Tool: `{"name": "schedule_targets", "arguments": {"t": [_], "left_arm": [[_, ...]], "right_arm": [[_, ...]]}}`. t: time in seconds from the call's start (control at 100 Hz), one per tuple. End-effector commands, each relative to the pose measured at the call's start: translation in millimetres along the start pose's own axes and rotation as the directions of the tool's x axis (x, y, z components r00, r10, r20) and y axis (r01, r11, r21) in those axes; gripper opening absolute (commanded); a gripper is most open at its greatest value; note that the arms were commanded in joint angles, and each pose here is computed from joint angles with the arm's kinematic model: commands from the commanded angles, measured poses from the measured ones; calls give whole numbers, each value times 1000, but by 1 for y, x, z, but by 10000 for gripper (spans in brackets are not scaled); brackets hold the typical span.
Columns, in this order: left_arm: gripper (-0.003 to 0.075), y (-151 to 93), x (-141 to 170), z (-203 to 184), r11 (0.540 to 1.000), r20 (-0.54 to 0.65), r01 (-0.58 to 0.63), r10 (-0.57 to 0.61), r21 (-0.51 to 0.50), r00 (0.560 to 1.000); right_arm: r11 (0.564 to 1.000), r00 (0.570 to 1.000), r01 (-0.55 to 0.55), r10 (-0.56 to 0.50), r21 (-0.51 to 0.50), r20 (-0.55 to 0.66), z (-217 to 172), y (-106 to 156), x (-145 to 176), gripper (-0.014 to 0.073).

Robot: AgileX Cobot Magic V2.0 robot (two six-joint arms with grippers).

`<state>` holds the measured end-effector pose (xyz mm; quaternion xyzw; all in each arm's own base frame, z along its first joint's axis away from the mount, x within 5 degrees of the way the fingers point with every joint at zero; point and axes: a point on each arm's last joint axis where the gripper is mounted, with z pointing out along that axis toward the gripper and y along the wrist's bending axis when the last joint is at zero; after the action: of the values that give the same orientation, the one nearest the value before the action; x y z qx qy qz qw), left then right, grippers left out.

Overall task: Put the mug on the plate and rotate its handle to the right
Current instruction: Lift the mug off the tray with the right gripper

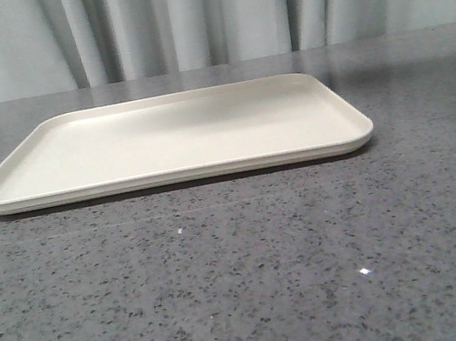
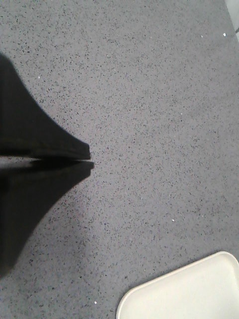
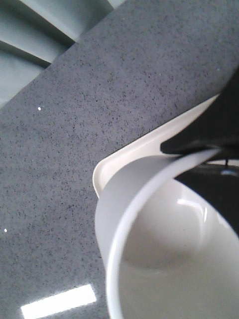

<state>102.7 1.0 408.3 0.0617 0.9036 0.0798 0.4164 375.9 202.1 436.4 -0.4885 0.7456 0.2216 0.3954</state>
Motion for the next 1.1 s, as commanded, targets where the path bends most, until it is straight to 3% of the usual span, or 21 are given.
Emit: {"name": "schedule_targets", "arguments": {"t": [0.0,0.22,0.55,1.09], "left_arm": [[-20,3,-8,-5,1000,72,14,-13,-11,997],[-20,3,-8,-5,1000,72,14,-13,-11,997],[-20,3,-8,-5,1000,72,14,-13,-11,997],[-20,3,-8,-5,1000,71,14,-13,-11,997]], "right_arm": [[987,988,153,-152,-39,25,-30,22,-14,-111],[947,948,319,-318,-45,34,-28,26,-16,-111],[849,848,529,-529,-10,-39,-27,21,-11,-111],[853,844,514,-522,-92,-122,-1,21,9,-111]]}}
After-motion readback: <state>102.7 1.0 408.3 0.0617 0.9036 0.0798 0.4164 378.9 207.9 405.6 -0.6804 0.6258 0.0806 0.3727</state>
